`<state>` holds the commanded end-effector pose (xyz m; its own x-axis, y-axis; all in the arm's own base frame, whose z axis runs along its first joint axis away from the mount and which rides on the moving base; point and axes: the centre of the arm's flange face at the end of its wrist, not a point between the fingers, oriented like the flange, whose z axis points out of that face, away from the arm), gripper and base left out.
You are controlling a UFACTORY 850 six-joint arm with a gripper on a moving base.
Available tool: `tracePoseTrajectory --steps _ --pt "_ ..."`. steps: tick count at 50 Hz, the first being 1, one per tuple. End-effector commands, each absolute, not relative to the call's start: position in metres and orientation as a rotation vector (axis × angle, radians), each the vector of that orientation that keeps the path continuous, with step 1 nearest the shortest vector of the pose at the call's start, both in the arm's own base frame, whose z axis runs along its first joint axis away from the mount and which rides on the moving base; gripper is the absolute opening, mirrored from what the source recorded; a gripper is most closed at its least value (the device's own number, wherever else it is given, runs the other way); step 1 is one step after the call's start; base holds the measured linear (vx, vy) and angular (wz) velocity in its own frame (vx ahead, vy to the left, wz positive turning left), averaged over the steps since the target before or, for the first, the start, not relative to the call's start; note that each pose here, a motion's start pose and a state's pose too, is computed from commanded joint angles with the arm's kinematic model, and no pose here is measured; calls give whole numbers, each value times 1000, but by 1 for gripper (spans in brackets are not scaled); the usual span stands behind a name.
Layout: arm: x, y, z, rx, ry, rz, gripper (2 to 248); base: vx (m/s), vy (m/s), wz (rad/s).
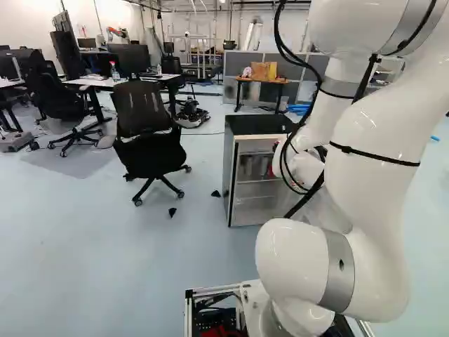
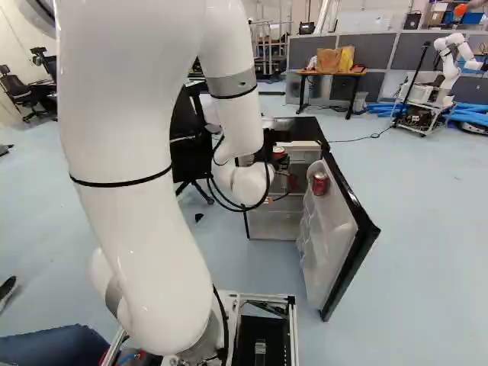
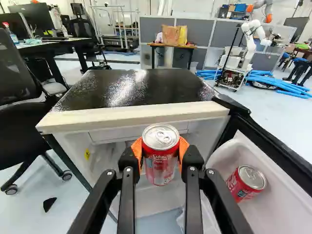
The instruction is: Grab a drink from the fridge
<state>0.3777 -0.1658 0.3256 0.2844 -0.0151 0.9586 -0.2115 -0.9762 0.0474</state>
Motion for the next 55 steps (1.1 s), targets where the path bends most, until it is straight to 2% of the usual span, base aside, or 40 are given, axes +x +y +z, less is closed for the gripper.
tracePoseTrajectory --steps 55 --pt "410 -169 366 2397 -157 1733 94 0 0 0"
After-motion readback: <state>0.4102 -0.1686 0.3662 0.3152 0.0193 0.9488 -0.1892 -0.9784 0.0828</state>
